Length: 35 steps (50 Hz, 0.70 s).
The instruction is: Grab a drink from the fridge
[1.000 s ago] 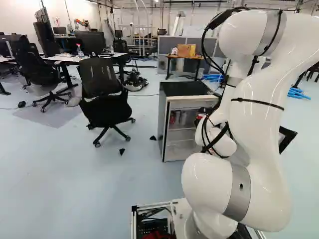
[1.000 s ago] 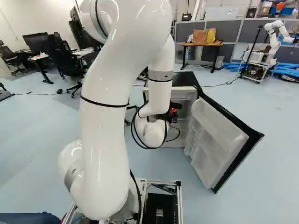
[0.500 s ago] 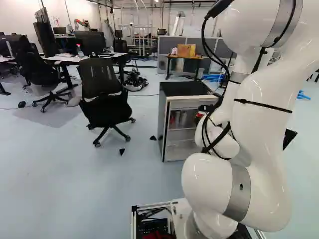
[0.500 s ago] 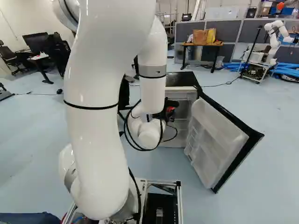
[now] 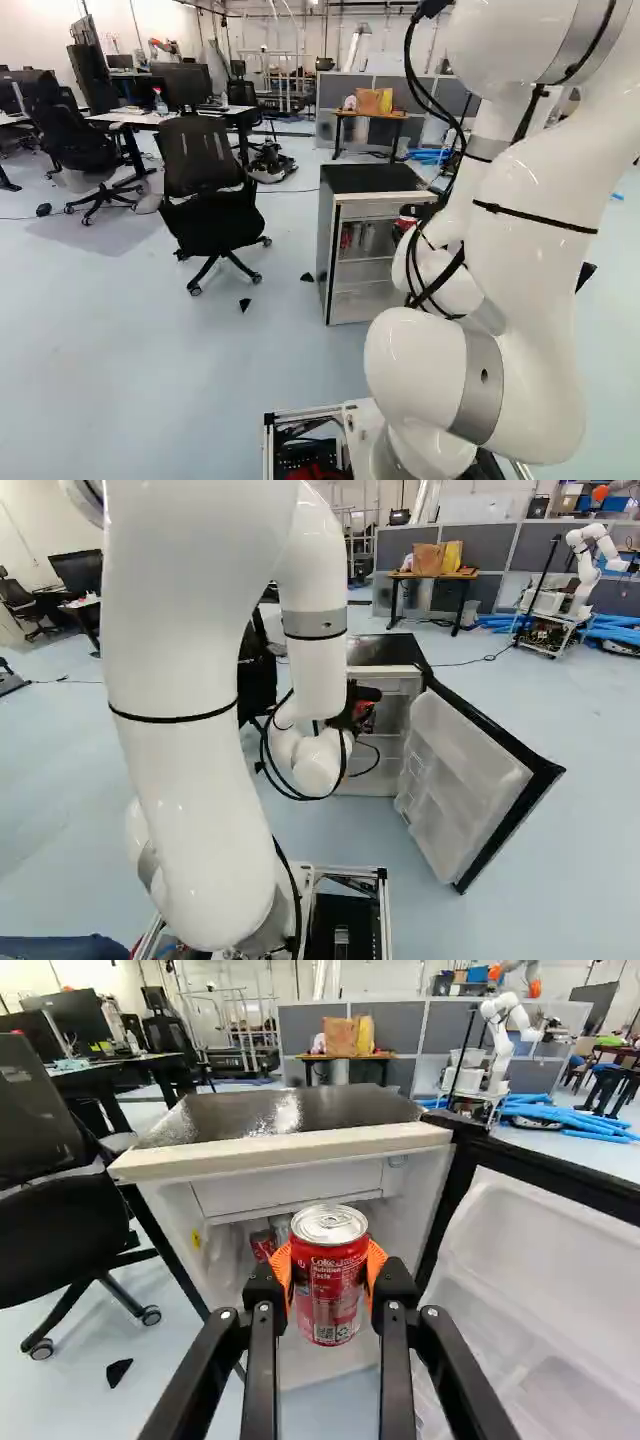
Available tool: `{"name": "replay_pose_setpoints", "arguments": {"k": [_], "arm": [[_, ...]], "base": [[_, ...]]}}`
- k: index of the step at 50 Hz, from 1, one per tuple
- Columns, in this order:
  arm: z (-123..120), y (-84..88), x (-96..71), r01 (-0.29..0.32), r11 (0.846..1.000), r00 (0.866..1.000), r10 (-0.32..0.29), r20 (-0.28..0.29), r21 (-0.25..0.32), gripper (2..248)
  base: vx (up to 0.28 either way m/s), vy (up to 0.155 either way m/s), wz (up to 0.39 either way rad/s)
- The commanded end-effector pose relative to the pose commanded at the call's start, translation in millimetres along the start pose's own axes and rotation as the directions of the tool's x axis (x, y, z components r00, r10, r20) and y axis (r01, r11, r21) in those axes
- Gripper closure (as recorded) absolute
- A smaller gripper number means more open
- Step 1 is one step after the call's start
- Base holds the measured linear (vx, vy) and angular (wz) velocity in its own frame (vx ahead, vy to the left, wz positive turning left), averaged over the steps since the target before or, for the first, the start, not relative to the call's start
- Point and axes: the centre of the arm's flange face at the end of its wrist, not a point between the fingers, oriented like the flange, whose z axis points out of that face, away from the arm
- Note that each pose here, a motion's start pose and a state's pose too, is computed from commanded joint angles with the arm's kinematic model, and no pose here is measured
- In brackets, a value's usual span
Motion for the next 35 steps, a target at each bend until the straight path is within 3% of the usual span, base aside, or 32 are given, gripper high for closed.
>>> {"name": "replay_pose_setpoints", "arguments": {"k": [35], "arm": [[24, -0.2, 37.5, 0.040, 0.999, 0.994, -0.038, -0.099, 0.018, 157]], "base": [[0.000, 0.000, 0.000]]}}
